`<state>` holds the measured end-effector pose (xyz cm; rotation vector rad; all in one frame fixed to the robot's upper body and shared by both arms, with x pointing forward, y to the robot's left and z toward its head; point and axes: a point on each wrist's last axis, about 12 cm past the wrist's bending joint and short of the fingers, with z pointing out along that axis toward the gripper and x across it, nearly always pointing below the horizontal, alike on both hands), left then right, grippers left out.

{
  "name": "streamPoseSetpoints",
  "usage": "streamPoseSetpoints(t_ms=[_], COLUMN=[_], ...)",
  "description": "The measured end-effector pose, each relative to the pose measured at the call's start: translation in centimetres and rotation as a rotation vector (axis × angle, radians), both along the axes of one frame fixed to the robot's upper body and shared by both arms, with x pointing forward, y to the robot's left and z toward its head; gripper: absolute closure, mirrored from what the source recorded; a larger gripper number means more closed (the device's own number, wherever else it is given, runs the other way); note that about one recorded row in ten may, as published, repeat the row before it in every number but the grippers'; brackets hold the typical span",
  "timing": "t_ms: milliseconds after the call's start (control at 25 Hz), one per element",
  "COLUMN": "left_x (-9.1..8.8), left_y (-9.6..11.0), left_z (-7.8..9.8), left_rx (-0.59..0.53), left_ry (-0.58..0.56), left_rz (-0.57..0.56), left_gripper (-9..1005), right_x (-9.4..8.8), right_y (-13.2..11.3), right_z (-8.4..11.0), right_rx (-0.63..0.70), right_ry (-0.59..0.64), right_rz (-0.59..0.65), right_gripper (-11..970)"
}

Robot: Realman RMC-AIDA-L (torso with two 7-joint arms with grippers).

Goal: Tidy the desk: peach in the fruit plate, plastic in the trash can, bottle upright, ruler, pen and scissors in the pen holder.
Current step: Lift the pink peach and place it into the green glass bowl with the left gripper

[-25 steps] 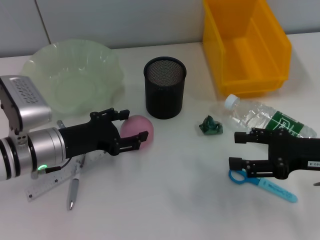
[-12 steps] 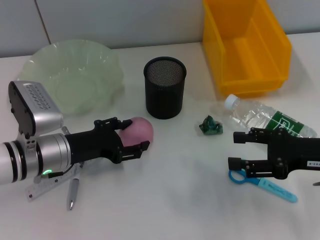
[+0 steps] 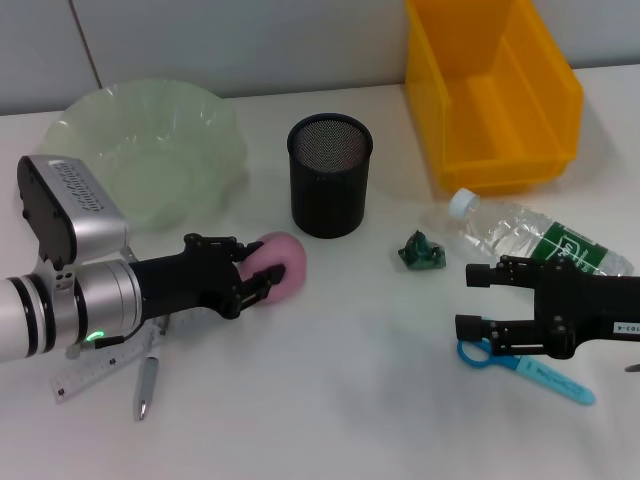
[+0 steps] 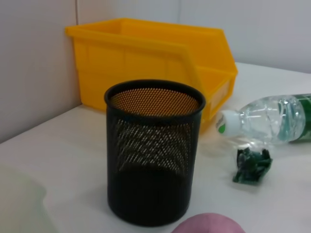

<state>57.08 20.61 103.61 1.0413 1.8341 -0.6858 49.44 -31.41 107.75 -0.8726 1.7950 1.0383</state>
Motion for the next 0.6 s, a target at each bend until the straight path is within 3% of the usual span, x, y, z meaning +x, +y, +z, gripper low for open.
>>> streamPoseSetpoints(t_ms=[240, 400, 600], left_x=[-0.3, -0.9, -0.2], left_y=[-0.1, 0.8, 3.5], left_z=[0.4, 2.1, 5.0], left_rx=[-0.039, -0.154, -0.237], left_ry=[-0.003, -0.053, -0.217], left_rz=[-0.029, -0.054, 0.063], left_gripper=[588, 661, 667], right_x=[0.0, -0.1, -0.1], right_y=[-0.1, -0.2, -0.2], right_z=[0.0, 0.0, 0.0], right_rx=[-0.001, -0.003, -0.003], right_ry=[-0.002, -0.001, 0.000], right_rz=[-0.001, -0.004, -0.005], right_gripper=[165, 166, 166])
